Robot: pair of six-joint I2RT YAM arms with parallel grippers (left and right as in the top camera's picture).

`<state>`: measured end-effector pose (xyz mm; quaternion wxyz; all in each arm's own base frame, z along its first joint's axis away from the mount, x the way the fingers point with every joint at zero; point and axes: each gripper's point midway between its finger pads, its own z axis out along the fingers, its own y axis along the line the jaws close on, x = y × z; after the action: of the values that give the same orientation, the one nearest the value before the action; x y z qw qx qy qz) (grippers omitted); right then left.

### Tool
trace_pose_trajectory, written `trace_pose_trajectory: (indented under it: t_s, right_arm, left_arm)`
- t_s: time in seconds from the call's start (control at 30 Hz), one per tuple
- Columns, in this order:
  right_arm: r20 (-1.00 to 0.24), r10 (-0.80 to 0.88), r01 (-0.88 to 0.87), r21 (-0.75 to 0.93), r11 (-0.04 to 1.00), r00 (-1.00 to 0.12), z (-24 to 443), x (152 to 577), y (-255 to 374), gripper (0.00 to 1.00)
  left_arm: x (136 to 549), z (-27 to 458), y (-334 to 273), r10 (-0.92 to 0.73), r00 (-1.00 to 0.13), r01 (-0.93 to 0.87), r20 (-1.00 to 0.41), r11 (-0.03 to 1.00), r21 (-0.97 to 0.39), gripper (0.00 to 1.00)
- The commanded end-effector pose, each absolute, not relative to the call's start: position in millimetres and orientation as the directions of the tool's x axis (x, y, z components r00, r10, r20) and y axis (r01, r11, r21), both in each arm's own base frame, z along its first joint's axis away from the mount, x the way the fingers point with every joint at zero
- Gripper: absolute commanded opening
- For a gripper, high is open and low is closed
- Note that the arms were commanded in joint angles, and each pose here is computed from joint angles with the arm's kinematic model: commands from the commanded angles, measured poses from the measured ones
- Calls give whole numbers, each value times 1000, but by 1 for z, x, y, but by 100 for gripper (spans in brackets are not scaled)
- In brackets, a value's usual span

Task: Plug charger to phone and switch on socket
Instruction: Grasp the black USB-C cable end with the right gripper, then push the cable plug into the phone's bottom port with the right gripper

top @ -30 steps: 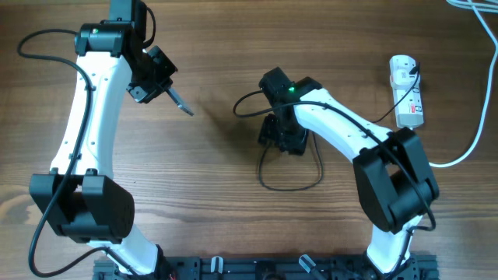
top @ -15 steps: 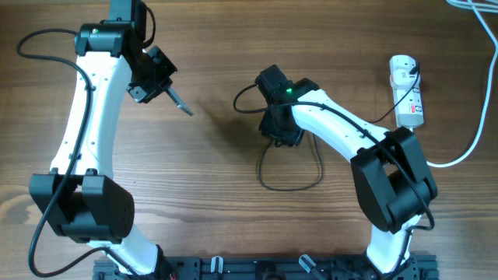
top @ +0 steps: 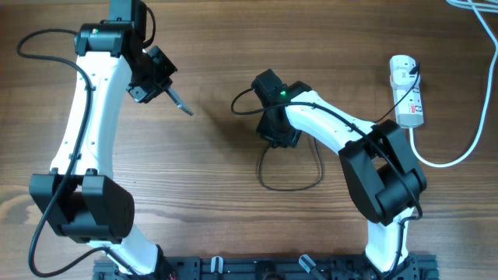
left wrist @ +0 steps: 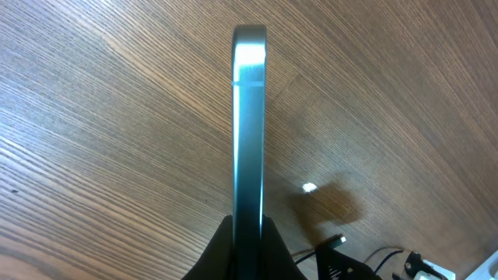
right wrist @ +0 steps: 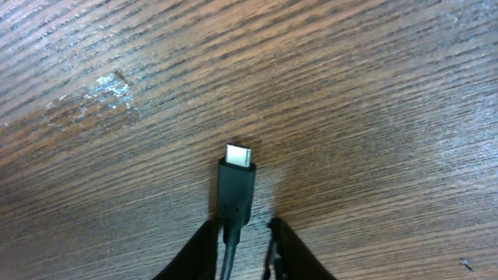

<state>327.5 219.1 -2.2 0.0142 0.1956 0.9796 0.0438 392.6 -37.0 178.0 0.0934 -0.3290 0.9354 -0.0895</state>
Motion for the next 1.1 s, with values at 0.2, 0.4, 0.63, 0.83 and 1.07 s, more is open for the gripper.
trace_pose_trajectory:
  t_s: [0.2, 0.4, 0.63, 0.83, 1.07]
  right_arm:
    - [-2, 390, 389, 69, 919, -921, -10, 324, 218, 11]
    - [-16, 385, 383, 64, 921, -923, -10, 325, 217, 4]
    - [-82, 34, 3, 360, 933, -996, 76, 325, 257, 4]
    - [-276, -171, -313, 639, 703, -946, 202, 281, 297, 4]
    - [-343, -130, -326, 613, 720, -930, 220, 273, 312, 4]
  left_arm:
    - [395, 180, -32, -626, -768, -593, -136, 774, -221, 4]
    - [395, 180, -32, -626, -768, -593, -136, 774, -221, 4]
    - [430, 219, -107, -349, -917, -168, -194, 778, -606, 4]
    - [445, 287, -161, -222, -920, 168, -322, 518, -839, 4]
    - [436, 285, -184, -157, -923, 223, -350, 524, -822, 4]
